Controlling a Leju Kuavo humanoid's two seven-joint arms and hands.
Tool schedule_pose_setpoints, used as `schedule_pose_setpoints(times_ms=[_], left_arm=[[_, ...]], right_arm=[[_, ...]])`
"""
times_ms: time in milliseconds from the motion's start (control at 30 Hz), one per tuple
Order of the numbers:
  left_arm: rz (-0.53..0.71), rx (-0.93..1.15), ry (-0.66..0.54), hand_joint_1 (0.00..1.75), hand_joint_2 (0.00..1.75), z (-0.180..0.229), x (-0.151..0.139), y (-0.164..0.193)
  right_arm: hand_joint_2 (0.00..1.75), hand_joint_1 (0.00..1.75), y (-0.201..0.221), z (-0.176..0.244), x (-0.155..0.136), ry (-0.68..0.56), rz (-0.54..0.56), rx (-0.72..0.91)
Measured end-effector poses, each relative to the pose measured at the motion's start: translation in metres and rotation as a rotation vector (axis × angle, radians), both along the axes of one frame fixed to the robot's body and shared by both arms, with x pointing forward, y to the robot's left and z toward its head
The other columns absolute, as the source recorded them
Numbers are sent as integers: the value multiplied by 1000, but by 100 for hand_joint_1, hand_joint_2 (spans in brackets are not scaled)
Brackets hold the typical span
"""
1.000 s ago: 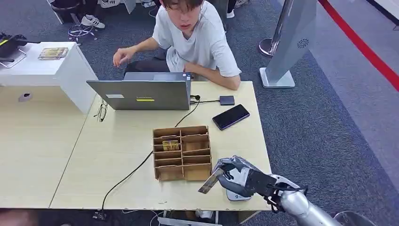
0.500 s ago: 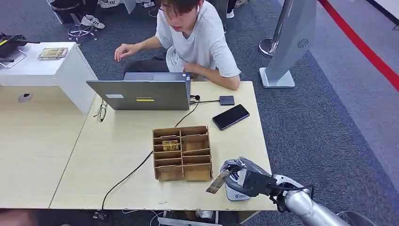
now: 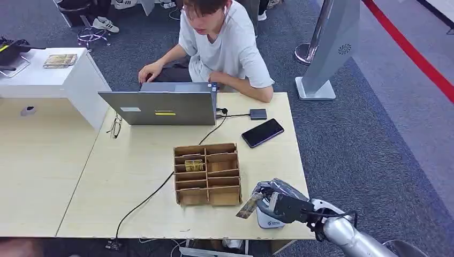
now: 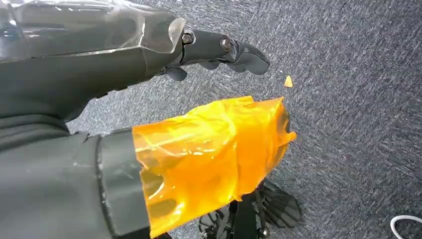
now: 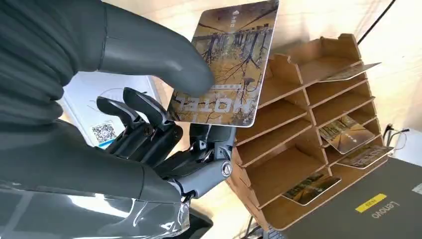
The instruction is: Pass the card to the sensor for recognition and then transmit it.
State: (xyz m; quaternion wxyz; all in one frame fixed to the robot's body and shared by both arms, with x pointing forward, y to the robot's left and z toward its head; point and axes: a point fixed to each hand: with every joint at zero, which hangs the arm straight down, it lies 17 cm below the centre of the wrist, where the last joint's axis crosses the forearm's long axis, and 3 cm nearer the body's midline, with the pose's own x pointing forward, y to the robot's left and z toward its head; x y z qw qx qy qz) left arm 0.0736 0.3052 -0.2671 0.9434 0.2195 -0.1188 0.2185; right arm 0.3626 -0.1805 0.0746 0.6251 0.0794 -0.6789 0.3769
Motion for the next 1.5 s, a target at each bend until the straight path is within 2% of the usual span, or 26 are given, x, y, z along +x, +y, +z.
schedule_pose_setpoints(times_ms=[733, 1500], left_arm=[[-31, -12, 11, 0, 0, -1, 1, -3], [-81, -6, 8, 0, 0, 0, 6, -6]], right_arm=[[175, 175, -26, -21, 14, -94, -147, -261], [175, 175, -34, -30, 7, -87, -169, -323]])
